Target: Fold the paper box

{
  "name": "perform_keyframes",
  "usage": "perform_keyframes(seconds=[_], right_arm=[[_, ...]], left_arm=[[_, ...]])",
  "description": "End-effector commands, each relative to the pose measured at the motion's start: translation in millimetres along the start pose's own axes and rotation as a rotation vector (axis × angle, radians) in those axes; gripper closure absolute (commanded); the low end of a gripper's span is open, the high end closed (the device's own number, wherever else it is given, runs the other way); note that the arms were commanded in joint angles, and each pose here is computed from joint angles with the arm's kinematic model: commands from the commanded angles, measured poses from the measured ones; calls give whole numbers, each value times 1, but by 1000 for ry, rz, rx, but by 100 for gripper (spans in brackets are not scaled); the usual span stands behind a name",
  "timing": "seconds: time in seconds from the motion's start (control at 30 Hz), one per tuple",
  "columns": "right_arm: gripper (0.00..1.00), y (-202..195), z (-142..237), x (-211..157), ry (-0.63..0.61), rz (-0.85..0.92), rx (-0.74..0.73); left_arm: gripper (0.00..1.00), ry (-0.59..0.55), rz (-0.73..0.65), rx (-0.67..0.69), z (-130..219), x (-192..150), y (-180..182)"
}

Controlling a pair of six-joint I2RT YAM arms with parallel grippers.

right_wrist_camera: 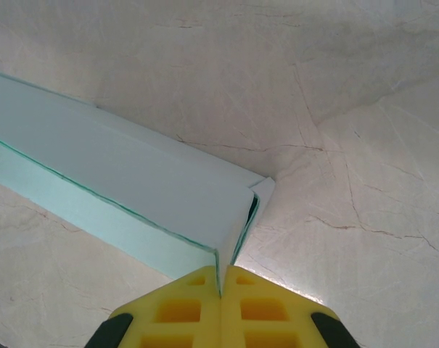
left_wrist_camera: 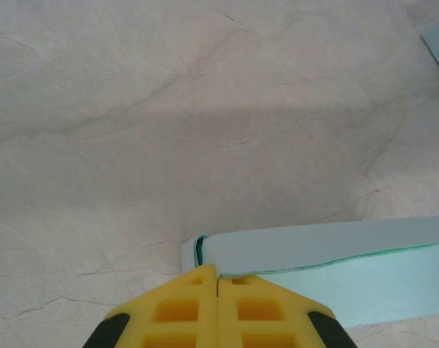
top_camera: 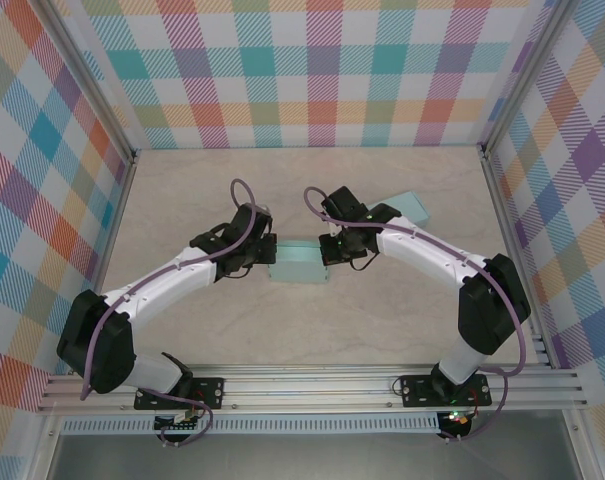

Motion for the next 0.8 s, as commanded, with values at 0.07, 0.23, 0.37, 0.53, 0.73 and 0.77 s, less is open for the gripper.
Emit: perform_keyframes(seconds=[0.07,0.23,0.37,0.53,0.73,0.77], right_arm=[[100,2,-9,-5,21,-11,20],[100,0,-15,-12,30,-13,16],[100,-2,-22,-18,29,-13,8],[100,-8,-26,-21,6,-13,-52],[100,-14,-22,-15,-82,5,-140],[100,-14,-21,-13,-101,8,-152]], left_arm=[[100,58,-63,79,-10,-22,6],[100,24,-84,56,-15,-31,0],[100,-16,-102,41,-19,-42,-4],[100,-129,-105,-18,-21,-47,-12],[100,-241,-93,-87,-23,-50,-16],[100,-253,-93,-94,-24,-49,-18]])
Point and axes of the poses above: each hand's point on the last joint's axis, 136 mm out from that joint toward the fingers, its own z axis back along the fingers, its own y axis along the line the jaws close on, x = y × z, the point moved 10 cm from there along z, back along the fingers, and after that the axes turned 7 degrees about z, right-handed, at the moved point
